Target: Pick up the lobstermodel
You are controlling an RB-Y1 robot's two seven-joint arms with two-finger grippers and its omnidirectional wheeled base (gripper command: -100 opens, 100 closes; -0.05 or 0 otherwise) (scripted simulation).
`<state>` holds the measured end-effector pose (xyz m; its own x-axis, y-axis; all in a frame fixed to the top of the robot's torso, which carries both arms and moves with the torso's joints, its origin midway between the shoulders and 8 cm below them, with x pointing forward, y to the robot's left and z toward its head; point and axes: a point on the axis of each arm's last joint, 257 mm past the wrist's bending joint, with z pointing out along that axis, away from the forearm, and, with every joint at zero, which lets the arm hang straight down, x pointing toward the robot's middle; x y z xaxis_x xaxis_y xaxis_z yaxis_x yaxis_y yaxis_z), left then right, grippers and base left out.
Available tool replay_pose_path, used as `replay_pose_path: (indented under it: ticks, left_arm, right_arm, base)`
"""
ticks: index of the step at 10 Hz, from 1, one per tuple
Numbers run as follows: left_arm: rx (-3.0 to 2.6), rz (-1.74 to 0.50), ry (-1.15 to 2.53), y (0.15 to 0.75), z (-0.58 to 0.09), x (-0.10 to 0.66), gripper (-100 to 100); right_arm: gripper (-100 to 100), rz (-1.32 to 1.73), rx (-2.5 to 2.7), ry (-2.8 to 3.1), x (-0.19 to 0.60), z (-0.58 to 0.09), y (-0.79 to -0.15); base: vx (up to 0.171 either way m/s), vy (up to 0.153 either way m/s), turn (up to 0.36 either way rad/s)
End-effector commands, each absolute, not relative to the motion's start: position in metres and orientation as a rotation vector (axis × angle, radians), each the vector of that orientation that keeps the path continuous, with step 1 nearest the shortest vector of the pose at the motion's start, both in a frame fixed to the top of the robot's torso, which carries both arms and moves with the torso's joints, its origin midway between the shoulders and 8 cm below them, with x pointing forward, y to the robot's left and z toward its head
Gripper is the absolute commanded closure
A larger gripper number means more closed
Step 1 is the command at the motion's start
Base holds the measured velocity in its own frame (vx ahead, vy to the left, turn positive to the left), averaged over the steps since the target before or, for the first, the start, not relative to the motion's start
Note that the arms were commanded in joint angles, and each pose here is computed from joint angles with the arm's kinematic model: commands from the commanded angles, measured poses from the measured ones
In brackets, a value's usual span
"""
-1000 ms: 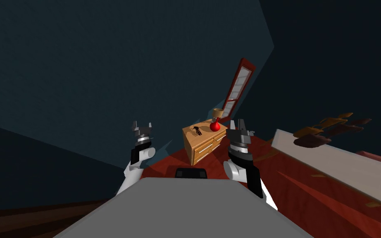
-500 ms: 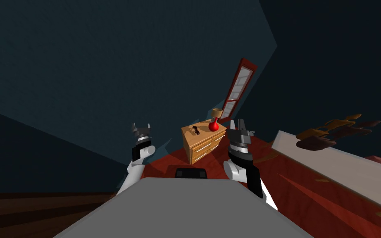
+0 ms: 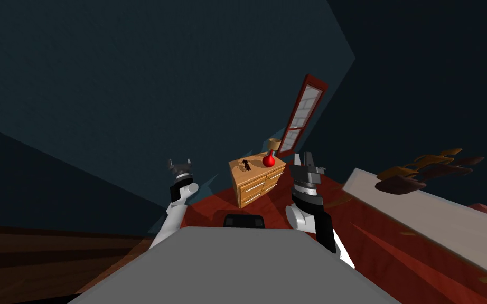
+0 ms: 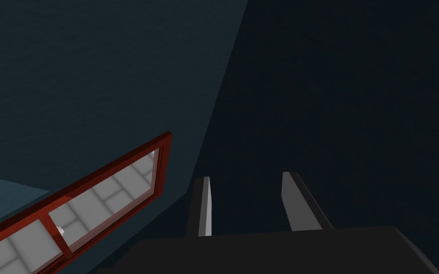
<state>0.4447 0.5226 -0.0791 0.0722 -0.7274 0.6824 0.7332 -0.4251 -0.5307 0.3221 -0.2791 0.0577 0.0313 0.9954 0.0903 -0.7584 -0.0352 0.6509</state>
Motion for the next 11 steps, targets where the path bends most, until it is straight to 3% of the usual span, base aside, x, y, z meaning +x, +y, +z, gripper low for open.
replay_pose_path:
  ticks: [1,5,9,11]
  left_arm:
    - [-1.235,-1.610,-0.035,0.533,-0.094,0.447,-100]
    - [-1.385,-1.604,-0.166,0.561,-0.135,0.467,-100]
    - [-1.547,-1.589,-0.268,0.571,-0.181,0.489,-100]
    - [-1.568,-1.572,-0.267,0.571,-0.191,0.489,-100]
  right_arm:
    - [0,1.499,0.632,0.479,0.322,0.058,-0.279]
    - [0,1.499,0.632,0.479,0.322,0.058,-0.279]
    - [0,1.499,0.632,0.479,0.322,0.058,-0.279]
    - [0,1.499,0.632,0.479,0.322,0.058,-0.279]
  base:
    - [-0.076,-0.213,0.034]
    - [-0.051,-0.239,0.012]
    - [-0.065,-0.291,-0.010]
    - [-0.009,-0.117,-0.003]
